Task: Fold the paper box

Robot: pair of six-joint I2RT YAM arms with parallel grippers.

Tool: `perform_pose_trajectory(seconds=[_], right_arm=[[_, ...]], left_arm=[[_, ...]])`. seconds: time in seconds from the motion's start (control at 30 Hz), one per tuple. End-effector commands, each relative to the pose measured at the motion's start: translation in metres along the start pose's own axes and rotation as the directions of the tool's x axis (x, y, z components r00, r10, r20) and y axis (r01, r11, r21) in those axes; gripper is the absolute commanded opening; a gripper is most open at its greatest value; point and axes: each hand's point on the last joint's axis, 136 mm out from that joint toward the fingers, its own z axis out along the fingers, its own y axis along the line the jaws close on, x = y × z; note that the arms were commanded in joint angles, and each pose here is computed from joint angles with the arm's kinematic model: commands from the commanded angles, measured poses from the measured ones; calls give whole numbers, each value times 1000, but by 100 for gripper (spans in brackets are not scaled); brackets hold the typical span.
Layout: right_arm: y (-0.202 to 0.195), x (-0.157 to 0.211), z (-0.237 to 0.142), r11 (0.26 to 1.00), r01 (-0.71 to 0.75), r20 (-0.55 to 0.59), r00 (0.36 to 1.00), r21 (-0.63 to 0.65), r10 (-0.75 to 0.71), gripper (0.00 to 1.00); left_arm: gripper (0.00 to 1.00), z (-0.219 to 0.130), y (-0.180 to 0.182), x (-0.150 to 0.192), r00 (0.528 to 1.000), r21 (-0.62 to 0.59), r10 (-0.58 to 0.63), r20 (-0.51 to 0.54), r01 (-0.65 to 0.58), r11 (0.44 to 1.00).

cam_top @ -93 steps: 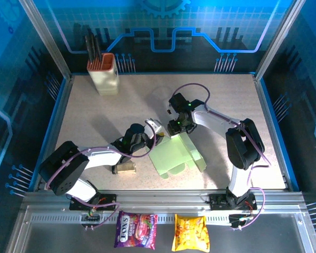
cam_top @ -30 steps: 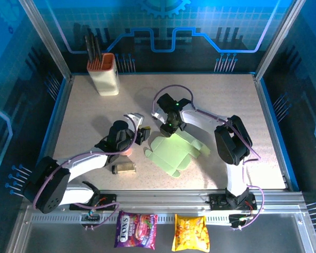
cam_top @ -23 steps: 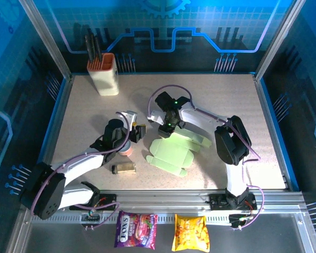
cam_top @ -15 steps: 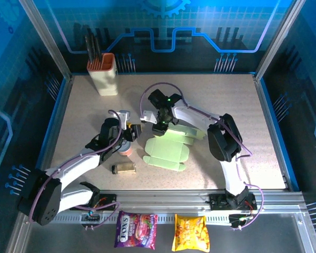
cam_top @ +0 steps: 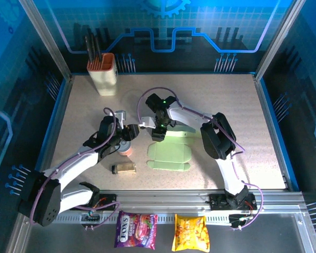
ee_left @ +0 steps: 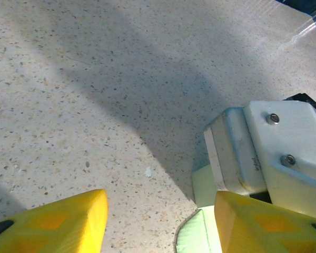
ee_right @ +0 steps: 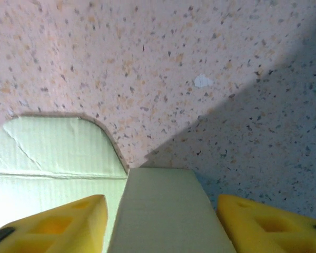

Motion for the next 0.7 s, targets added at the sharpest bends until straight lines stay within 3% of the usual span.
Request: perform_pose_trajectory(seconds=[0.0,0.23,0.37,0.5,0.67], right_arm=[[8,-23,-47,1000,-5,127,992,17,3,65],[17,-27,-99,995,-98,271,959,18,89,70],[4,-17,-123,961,-274,357,902,35,244,68],[-12,10,-136,860,-510,415,789,32,453,61],[-26,51,-144,647,-763,457,568,-20,684,44]], left_arm=[[57,0,-15,-8,1000,55,-12,-20,13,998],[56,8,-35,-14,998,134,-7,-68,16,991],[52,17,-49,-16,993,185,-15,-117,37,982],[46,28,-64,-16,985,244,-10,-170,52,968],[42,45,-73,-9,969,261,2,-249,65,963]])
